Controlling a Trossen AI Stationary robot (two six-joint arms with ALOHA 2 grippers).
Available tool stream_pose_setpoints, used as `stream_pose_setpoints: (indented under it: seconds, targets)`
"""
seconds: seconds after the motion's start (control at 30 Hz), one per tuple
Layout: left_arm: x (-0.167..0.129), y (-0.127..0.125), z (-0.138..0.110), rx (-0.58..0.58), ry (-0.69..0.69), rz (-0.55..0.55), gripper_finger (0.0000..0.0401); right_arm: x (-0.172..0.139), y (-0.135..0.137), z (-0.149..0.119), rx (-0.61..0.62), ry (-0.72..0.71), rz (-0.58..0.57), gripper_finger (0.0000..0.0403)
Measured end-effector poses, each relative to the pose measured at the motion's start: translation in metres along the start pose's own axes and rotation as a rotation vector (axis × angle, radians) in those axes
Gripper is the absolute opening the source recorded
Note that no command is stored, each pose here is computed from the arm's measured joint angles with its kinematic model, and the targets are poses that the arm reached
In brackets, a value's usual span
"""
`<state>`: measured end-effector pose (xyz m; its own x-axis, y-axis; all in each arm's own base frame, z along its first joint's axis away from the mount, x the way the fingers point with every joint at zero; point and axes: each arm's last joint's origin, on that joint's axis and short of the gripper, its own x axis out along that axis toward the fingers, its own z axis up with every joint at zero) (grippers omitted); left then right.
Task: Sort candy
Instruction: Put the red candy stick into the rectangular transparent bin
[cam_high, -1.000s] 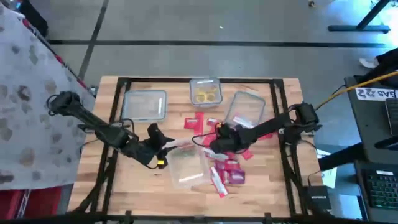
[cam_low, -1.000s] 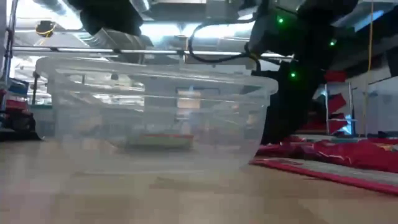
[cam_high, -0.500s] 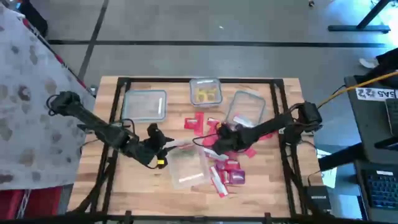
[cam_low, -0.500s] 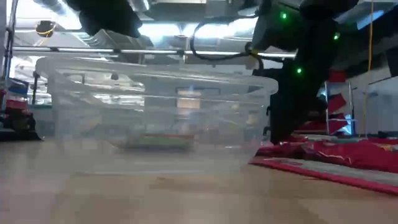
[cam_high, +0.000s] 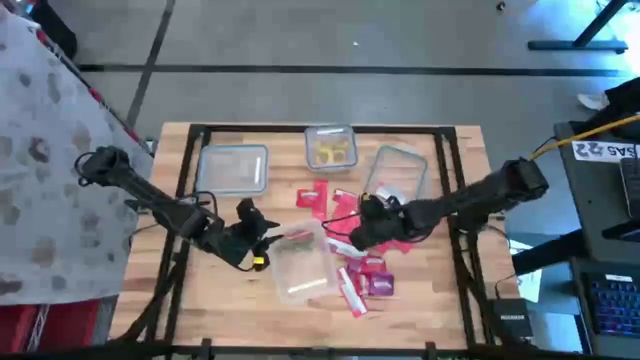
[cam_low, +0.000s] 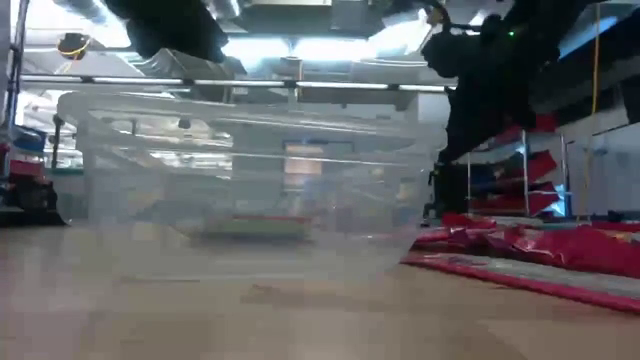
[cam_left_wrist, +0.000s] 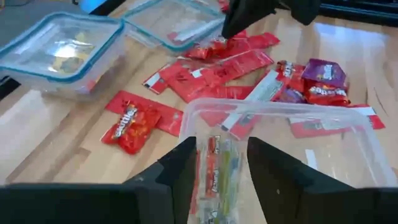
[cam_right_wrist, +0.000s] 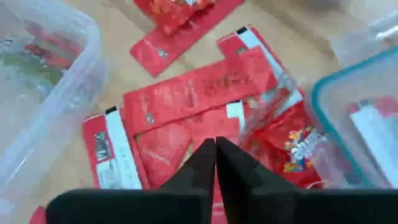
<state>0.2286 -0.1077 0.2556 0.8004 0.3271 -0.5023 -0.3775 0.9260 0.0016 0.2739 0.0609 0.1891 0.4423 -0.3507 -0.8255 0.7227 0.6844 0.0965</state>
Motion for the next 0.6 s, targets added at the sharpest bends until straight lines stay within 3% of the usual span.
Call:
stream_pose_setpoints:
  seconds: [0.13, 0.43, 0.6]
  targets:
    - [0.000, 0.000, 0.000, -0.005, 0.000, 0.000, 0.0129, 0.018, 0.000, -0.004, -0.008, 0.054, -0.039, 0.0017]
    - [0.000, 0.000, 0.000, 0.001, 0.001, -0.001, 0.0129, 0.053, -0.003, -0.003, 0.052, 0.132, -0.084, 0.0151]
    - [0.000, 0.000, 0.000, 0.001, 0.002, 0.000, 0.0129, 0.066, -0.010, 0.001, 0.093, 0.167, -0.117, 0.0182]
